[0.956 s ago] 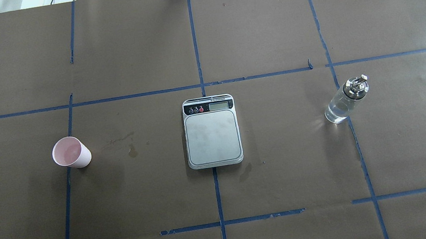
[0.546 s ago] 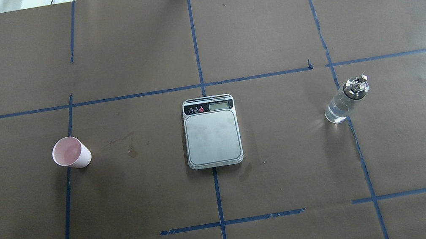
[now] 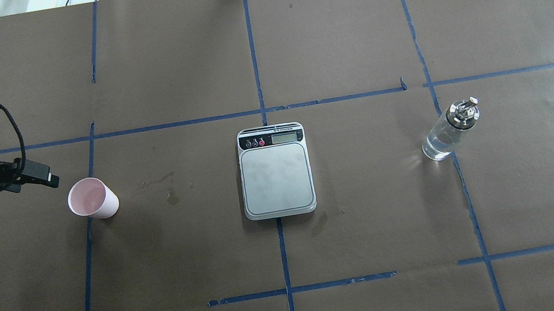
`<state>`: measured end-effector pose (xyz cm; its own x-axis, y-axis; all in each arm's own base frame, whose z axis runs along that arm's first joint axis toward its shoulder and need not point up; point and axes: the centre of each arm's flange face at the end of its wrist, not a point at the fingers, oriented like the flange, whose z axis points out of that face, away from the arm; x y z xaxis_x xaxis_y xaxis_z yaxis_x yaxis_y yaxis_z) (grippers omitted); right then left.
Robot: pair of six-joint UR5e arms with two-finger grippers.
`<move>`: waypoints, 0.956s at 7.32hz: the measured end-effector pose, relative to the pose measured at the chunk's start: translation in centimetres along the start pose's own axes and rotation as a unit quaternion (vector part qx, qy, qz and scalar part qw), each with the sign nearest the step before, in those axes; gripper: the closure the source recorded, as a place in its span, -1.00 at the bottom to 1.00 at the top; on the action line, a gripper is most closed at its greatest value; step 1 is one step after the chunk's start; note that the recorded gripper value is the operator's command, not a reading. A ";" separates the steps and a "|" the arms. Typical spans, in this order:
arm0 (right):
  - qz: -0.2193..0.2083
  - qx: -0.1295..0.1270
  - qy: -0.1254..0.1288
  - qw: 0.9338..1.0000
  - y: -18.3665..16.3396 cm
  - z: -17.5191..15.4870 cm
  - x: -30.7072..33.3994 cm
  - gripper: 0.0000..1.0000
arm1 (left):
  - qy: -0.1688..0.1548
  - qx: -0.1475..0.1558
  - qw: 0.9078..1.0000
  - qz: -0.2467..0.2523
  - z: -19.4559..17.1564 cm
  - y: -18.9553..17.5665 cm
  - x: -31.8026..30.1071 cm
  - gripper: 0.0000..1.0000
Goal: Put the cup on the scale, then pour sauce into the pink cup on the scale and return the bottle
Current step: 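Reach the left gripper to the pink paper cup and grasp its rim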
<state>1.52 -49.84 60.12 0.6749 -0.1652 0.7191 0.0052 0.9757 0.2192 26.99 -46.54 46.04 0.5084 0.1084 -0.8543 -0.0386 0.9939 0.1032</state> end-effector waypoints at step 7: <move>-0.002 -0.003 -0.001 1.000 0.0 0.3 -0.2 -1.00 | -0.018 -0.013 1.000 0.008 4.1 2.4 2.9 0.67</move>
<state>1.17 -49.84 60.19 0.6739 -0.1689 0.7193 0.0121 0.9759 0.2178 31.92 -43.88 45.89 0.5378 0.1249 -0.8338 -0.0691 0.9922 0.1041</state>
